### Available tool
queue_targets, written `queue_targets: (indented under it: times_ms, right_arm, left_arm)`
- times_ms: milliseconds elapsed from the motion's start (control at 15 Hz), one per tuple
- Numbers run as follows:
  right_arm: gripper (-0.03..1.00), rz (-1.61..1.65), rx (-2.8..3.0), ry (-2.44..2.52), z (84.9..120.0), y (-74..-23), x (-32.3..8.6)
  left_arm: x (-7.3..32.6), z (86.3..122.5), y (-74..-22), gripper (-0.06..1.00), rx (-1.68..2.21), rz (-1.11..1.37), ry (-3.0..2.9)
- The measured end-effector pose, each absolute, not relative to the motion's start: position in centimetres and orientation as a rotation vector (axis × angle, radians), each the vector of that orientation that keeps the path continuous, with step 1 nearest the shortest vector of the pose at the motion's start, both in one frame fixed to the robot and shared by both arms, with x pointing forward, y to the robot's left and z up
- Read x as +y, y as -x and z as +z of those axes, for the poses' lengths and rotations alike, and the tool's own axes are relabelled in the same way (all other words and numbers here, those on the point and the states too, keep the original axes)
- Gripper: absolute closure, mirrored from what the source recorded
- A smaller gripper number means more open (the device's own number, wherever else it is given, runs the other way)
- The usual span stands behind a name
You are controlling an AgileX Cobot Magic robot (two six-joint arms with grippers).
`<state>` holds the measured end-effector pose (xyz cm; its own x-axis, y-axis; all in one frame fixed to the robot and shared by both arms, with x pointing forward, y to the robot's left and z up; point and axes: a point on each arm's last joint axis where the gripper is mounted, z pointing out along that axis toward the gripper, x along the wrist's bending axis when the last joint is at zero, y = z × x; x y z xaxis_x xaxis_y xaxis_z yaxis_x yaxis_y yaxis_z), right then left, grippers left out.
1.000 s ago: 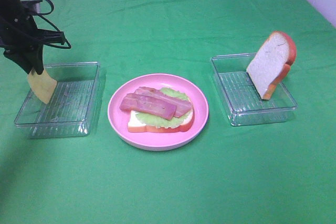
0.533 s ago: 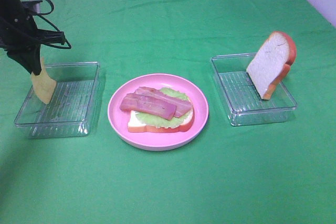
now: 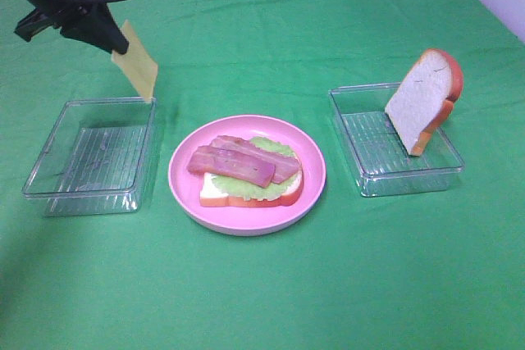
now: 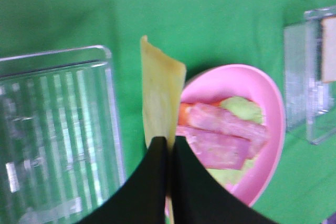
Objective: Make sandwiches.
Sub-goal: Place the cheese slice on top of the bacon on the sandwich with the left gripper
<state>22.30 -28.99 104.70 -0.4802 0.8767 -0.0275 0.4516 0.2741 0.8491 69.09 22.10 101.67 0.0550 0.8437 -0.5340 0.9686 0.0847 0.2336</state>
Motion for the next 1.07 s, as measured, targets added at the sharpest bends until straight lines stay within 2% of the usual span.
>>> queue_targets:
  times_ms: [333,600,867,1067]
  right_arm:
    - [0.12,1.117,2.048,-1.192,104.7,-22.3,-29.0]
    - [0.12,1.117,2.048,-1.192,104.7,-22.3,-29.0]
    - [0.12,1.117,2.048,-1.192,104.7,-22.3,-29.0]
    - [0.12,1.117,2.048,-1.192,104.7,-22.3,-29.0]
  left_arm:
    - [13.9,102.4,-67.5,0.94,1.48,-0.415,-1.885]
    - [7.2,99.7,-66.1,0.94,1.4,-0.471,-1.934]
    - [4.1,96.4,-65.1,0.94,1.397,-0.553,-1.981]
    - [4.4,95.1,-65.0,0.94,1.416,-0.513,-2.063]
